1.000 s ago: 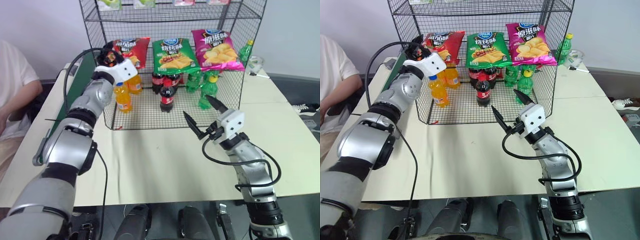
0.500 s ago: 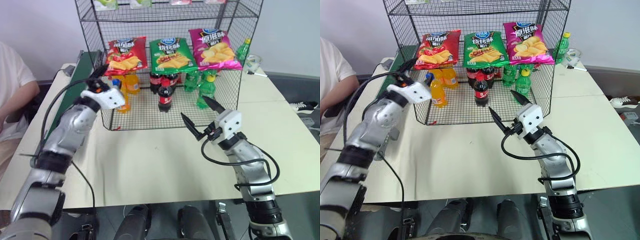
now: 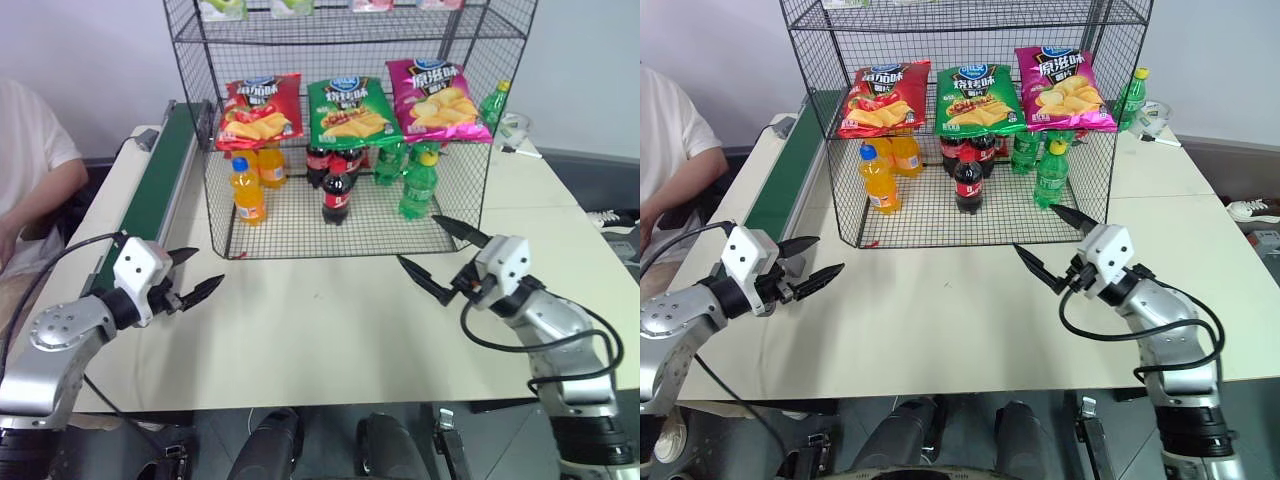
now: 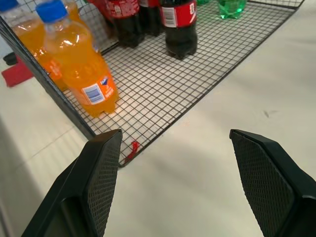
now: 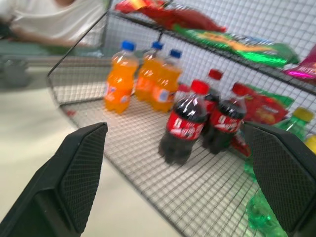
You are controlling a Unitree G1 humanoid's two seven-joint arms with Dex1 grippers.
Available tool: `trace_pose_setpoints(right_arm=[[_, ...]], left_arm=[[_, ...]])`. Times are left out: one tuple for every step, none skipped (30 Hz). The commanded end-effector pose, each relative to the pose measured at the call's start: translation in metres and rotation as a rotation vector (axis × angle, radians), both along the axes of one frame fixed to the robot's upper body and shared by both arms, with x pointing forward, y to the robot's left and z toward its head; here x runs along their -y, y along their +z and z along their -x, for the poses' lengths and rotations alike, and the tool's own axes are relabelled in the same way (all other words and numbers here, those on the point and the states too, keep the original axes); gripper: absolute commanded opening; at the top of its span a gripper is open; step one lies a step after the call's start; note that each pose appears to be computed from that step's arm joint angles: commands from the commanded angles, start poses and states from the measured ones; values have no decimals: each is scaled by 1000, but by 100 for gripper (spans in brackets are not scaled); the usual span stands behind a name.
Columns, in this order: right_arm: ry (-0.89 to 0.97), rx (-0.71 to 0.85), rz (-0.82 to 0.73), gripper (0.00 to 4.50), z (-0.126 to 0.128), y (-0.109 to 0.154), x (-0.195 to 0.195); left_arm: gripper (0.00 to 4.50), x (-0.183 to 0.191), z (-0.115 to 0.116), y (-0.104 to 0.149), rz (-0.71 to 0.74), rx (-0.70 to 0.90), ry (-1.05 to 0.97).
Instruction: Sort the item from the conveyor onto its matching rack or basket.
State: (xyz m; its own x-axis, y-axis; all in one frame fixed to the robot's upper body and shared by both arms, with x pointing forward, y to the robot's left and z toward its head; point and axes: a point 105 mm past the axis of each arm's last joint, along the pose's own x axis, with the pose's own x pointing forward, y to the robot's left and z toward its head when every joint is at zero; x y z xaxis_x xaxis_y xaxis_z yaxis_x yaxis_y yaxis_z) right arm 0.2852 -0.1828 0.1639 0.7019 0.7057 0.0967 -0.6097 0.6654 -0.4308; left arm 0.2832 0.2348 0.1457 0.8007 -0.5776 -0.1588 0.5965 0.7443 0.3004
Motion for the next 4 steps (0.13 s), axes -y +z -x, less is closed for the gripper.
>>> trace_pose_setpoints(right_arm=[[-18,24,47,450,8,11,27],[-27,19,60,450,9,10,33],[-34,16,91,450,9,9,40],[-40,16,118,450,9,7,45]], left_arm=[[362,-39,0,4,-52,26,87],[362,-52,-1,-1,-72,12,120],[362,-66,-3,-3,-88,16,148],[362,-77,-4,-5,-93,12,170]])
